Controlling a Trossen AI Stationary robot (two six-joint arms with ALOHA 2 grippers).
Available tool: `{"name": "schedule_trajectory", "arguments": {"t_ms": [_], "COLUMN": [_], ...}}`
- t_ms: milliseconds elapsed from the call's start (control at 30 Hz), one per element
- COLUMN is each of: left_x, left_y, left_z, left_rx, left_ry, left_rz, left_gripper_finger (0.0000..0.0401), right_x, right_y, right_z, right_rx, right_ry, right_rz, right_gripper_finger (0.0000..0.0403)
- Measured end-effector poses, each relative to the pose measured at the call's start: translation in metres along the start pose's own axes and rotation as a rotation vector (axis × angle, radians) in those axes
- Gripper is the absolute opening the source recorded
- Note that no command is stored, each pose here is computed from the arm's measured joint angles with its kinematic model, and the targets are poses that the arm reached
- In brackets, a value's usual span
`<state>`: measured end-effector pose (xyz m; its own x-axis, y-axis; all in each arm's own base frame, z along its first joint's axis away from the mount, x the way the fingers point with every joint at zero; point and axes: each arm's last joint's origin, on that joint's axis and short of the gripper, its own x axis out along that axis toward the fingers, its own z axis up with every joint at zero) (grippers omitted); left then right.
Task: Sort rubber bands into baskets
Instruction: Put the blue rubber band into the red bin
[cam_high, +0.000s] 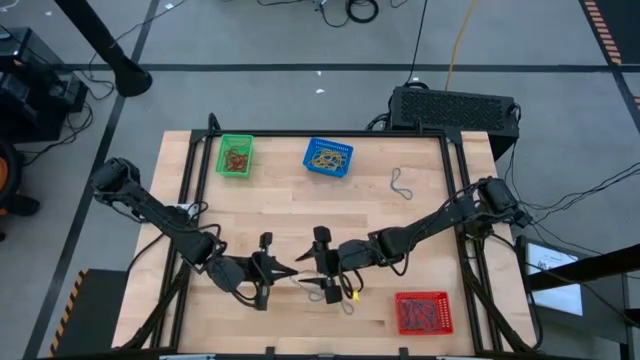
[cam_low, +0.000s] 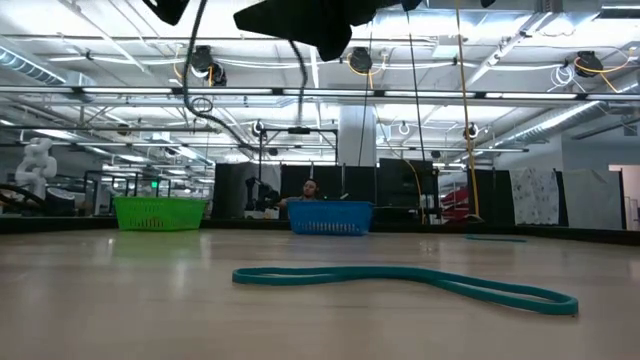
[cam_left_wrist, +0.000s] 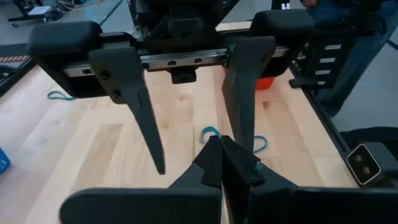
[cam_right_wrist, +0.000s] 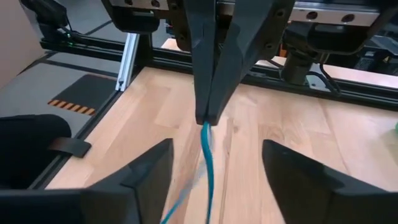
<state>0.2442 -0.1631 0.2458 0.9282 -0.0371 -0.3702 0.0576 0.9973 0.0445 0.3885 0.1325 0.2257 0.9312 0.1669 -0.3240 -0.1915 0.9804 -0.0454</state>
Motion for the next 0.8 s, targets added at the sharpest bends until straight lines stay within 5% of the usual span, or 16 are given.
{"name": "schedule_trajectory", "arguments": {"t_ms": [133, 367, 567, 800], "left_x": [0.001, 0.001, 0.002, 0.002], "left_y": [0.002, 0.002, 0.003, 0.005], "left_z": [0.000, 0.000, -0.001, -0.003], "left_rx": [-0.003, -0.010, -0.022, -0.080], "left_ry": [0.001, 0.004, 0.013, 0.025], "left_rz": [0.006, 0.007, 0.015, 0.061], "left_gripper_finger": [0.0000, 0.0004, 0.0044, 0.0135], "right_x": [0.000, -0.002, -0.005, -0.016], "right_y": [0.000, -0.001, -0.003, -0.005], "right_z": [0.000, 0.000, 0.000, 0.010], "right_rx": [-0.008, -0.039, -0.026, -0.015], "right_ry": [-0.001, 0.028, 0.057, 0.054], "right_rz": [-0.001, -0.002, -0.007, -0.008], "right_gripper_finger": [0.0185, 0.0019, 0.0002, 0.0001]}}
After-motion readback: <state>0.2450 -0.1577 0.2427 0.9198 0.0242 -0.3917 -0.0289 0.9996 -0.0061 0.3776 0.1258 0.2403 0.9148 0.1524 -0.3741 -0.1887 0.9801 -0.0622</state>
